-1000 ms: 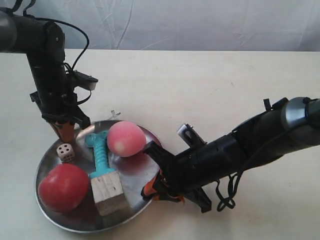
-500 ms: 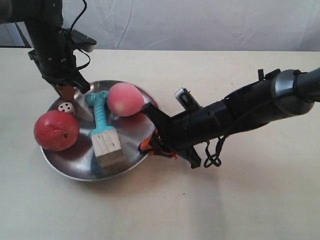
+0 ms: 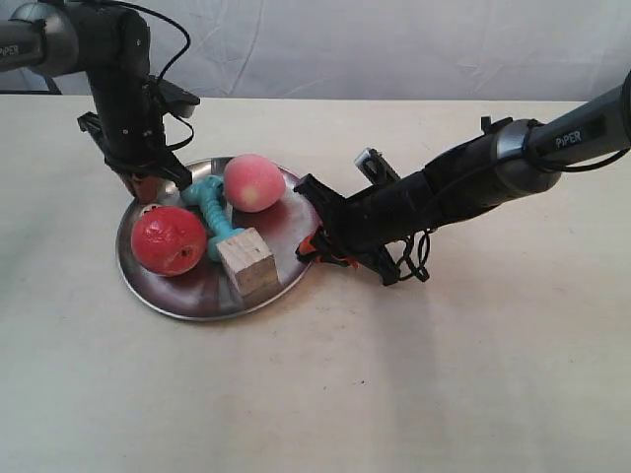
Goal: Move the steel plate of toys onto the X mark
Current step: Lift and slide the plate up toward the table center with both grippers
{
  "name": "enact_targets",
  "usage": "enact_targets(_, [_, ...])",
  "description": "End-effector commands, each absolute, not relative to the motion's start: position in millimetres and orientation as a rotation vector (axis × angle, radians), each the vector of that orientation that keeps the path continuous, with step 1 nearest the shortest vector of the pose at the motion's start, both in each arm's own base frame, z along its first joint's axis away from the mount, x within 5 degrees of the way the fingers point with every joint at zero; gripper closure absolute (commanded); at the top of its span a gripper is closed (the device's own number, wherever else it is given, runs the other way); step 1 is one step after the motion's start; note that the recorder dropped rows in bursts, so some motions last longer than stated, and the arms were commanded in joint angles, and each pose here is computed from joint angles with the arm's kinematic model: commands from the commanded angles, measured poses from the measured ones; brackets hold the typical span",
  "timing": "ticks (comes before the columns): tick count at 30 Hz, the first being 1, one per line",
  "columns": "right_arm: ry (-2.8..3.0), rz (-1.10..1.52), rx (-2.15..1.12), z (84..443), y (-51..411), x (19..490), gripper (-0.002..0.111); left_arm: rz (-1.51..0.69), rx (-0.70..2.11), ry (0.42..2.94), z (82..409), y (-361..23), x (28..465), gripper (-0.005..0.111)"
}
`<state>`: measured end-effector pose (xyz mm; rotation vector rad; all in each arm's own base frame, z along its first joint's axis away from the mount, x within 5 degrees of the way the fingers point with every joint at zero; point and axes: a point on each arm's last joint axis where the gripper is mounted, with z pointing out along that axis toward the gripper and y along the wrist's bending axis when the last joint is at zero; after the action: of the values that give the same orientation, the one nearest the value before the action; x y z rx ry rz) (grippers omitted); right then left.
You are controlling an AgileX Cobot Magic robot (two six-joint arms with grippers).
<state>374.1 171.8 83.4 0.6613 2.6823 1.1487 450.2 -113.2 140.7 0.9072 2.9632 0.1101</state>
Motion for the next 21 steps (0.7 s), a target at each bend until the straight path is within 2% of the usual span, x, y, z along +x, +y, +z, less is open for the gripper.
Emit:
enact_targets(1, [2.631, 1.134, 0.752, 87.4, 174.8, 386.2, 0.109, -0.172, 0.898, 3.052, 134.7, -145.2, 434.8, 0.107])
enact_targets(6, [2.637, 1.072, 0.722, 84.9, 170.1, 388.3, 0.109, -0.152, 0.848, 3.07, 134.2, -144.2, 435.4, 0.107])
enact_targets(8, [2.653, 1.057, 0.687, 84.2, 168.2, 387.8, 0.106, -0.143, 0.79, 3.082, 135.2, -144.1, 436.2, 0.103])
enact_targets(11, [2.663, 1.066, 0.676, 84.3, 163.6, 388.5, 0.088, -0.143, 0.767, 3.085, 136.6, -144.1, 436.4, 0.091])
enact_targets(13, [2.661, 1.077, 0.724, 84.4, 160.2, 389.5, 0.072, -0.143, 0.739, 3.09, 137.6, -144.1, 436.4, 0.081])
enact_targets(14, [2.657, 1.079, 0.748, 84.4, 158.3, 390.3, 0.068, -0.128, 0.727, 3.094, 137.6, -143.3, 436.6, 0.076])
enact_targets(18, [2.663, 1.064, 0.743, 83.8, 153.6, 391.2, 0.07, -0.046, 0.702, 3.094, 140.0, -138.7, 437.8, 0.061])
enact_targets(21, [2.673, 1.024, 0.711, 82.4, 151.9, 391.2, 0.07, 0.003, 0.715, 3.082, 142.8, -135.8, 438.6, 0.059])
